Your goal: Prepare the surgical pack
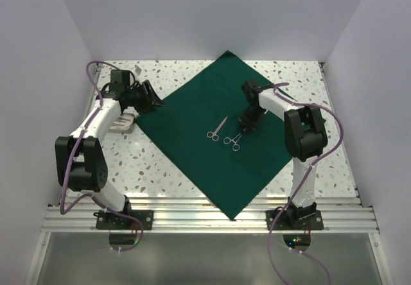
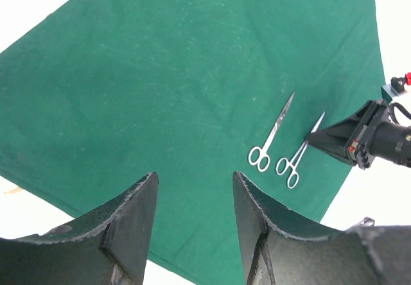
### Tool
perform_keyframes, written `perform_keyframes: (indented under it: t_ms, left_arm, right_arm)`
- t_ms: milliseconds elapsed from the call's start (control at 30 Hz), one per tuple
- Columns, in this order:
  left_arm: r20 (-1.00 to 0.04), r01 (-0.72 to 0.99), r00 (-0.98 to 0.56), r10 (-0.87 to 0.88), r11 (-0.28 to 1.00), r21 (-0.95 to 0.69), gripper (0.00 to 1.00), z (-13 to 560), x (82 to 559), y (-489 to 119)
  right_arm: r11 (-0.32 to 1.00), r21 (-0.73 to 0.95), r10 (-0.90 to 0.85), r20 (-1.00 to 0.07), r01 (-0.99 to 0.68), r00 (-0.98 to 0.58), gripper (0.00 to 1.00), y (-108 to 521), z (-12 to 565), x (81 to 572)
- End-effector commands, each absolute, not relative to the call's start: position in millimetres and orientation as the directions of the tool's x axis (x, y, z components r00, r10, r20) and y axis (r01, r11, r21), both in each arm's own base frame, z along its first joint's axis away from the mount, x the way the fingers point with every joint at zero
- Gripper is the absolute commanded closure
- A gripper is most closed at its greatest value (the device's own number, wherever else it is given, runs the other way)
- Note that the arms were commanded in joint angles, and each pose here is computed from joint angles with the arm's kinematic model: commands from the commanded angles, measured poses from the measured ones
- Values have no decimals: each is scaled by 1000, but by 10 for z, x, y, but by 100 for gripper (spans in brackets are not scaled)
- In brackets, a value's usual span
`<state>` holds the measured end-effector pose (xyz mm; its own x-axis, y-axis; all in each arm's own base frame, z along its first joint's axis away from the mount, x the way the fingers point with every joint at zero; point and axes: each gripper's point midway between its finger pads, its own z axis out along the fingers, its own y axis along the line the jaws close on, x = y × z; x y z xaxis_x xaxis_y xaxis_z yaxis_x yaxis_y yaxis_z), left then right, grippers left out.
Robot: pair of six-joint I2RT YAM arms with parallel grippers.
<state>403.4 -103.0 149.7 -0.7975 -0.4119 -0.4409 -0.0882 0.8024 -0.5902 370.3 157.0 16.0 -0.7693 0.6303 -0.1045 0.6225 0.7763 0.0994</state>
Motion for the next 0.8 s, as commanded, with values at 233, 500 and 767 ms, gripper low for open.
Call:
perform_keyframes:
  t_ms: [233, 500, 767]
  left_arm:
    - [-562, 207, -785, -261, 744, -635, 34, 1924, 4073, -1442]
    - [-575, 391, -807, -131, 612, -688, 25, 2019, 3791, -2149]
    - [-552, 493, -834, -2, 449, -745, 22, 1894, 3489, -2879]
  right_arm:
    - [783, 150, 621, -121, 604, -775, 100, 1653, 368, 3746]
    - [852, 302, 501, -237, 427, -832, 100, 1751, 797, 3814]
    - [871, 431, 387, -304, 236, -870, 100, 1996, 1067, 3756]
